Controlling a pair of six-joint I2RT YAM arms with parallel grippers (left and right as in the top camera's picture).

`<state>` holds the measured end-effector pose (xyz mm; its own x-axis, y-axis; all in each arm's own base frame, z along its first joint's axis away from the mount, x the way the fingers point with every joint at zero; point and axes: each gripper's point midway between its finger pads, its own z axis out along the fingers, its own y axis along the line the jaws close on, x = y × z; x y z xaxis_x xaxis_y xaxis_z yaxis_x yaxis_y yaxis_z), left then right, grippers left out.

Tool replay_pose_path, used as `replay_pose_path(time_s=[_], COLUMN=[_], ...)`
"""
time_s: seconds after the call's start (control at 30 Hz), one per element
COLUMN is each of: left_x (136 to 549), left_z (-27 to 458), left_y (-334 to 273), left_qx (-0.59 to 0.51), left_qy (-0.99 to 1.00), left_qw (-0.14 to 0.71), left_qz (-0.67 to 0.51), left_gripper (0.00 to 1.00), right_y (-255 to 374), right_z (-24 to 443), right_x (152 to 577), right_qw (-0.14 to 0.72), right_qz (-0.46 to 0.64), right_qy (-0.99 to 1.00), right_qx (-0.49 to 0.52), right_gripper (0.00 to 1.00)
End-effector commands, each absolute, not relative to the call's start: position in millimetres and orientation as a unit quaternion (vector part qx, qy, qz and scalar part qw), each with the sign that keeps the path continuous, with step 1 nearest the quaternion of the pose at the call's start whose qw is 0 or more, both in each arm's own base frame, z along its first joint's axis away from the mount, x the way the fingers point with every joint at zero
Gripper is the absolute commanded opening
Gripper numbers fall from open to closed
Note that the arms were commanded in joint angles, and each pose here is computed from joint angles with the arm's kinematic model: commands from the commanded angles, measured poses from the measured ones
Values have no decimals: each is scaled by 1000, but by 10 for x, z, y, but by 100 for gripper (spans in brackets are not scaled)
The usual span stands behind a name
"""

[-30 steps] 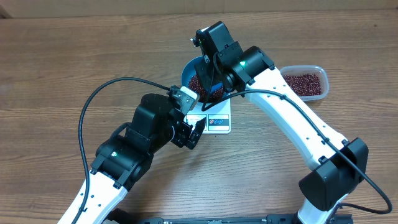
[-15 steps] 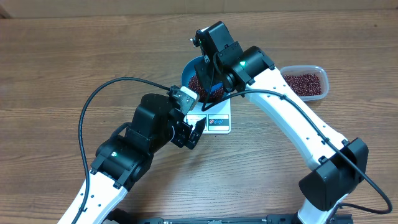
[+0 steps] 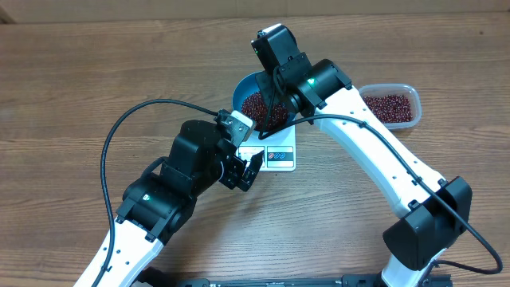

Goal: Scoop item into bowl and weigh 150g on scale
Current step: 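Lower the scoop deeper into the bowl and tip out remaining beans, then move the empty scoop from the bowl to the clear bean tub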

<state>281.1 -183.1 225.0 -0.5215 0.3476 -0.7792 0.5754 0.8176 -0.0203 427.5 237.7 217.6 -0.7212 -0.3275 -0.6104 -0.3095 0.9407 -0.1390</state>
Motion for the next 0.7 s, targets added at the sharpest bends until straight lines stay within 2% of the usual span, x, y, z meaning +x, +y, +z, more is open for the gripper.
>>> replay_pose_path(time_s=[0.0, 0.4, 0.67], left_x=[2815, 2815, 2815], left_z=[2216, 2217, 2217], left_y=[-1826, -1826, -1826], left_qx=[265, 265, 265], left_qy=[864, 864, 864], left_qw=[405, 406, 406], left_qz=[-139, -139, -139], left_gripper=[100, 100, 99], right_y=[2387, 2290, 2423], right_z=[2545, 2568, 2520], right_x=[4222, 4222, 4165], right_qw=[370, 377, 363], right_qz=[-17, -59, -16], right_qy=[914, 911, 917], right_qx=[-165, -158, -166], right_gripper=[4, 4, 4])
